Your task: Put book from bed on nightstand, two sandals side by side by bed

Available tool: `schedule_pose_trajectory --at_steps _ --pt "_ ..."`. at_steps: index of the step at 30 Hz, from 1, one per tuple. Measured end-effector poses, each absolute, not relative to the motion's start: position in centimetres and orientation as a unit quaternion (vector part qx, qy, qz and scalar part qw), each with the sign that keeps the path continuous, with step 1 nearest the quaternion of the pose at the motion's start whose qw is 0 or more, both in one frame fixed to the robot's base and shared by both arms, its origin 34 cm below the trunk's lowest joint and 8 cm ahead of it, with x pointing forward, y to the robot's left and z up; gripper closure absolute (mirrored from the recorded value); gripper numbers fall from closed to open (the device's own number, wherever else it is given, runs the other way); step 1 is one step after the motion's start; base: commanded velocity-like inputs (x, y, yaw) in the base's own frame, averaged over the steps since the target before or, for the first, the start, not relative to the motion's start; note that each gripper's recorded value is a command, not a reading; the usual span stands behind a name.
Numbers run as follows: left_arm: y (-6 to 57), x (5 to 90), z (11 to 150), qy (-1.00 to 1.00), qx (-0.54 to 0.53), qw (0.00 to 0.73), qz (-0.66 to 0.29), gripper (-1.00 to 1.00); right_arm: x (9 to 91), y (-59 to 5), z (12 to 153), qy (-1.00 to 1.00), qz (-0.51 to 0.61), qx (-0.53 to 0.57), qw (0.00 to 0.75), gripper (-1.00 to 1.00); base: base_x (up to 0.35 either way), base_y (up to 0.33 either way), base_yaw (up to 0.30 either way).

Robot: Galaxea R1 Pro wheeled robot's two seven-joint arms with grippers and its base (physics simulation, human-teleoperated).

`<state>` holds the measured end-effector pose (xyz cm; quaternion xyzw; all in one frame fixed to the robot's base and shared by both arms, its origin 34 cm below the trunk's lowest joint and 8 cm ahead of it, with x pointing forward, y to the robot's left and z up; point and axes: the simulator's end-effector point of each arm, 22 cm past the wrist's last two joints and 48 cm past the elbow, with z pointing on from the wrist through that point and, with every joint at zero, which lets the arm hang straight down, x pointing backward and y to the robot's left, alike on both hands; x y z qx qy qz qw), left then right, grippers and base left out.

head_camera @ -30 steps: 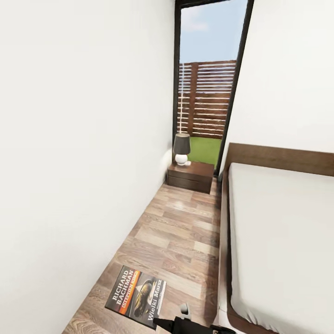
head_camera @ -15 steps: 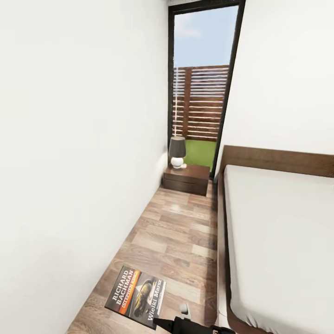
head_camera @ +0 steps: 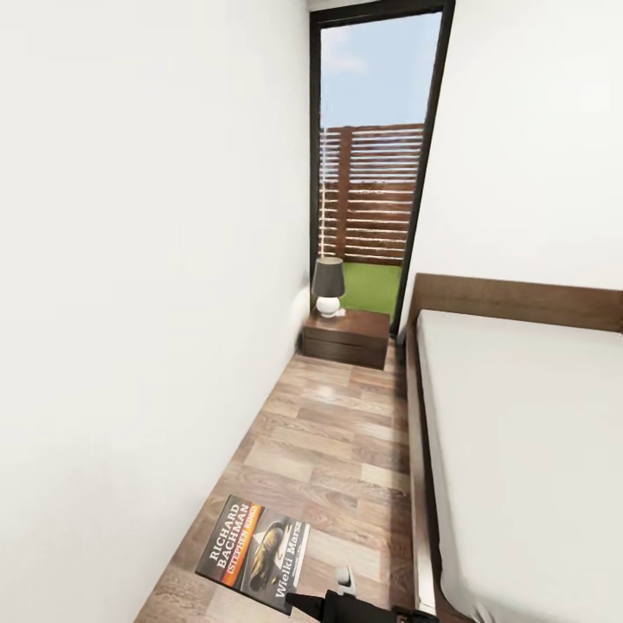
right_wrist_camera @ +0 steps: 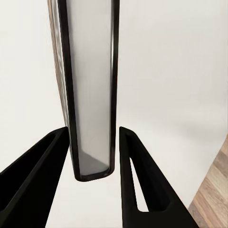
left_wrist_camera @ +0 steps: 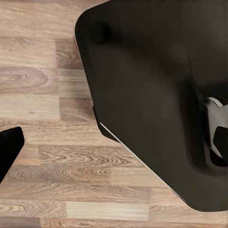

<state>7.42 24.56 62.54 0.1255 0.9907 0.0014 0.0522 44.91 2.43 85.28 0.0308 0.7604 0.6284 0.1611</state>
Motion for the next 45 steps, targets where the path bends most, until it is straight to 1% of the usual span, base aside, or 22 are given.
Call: schedule_pose_trajectory --at_steps 13,40,45 --pt "24.66 7.75 62.51 0.99 0.126 0.056 0.003 -1.0 45.02 2.42 85.56 0.76 0.628 0.028 0.164 1.0 0.188 0.175 -0.223" --pt "24.57 7.98 62.49 0.99 0.125 0.059 0.002 -1.0 45.04 2.47 85.73 0.76 0.628 0.024 0.165 1.0 0.078 0.082 -0.275" --pt "24.64 7.98 62.49 0.99 0.126 0.059 0.003 -1.0 45.02 2.47 85.74 0.76 0.628 0.024 0.165 1.0 0.177 0.148 -0.173"
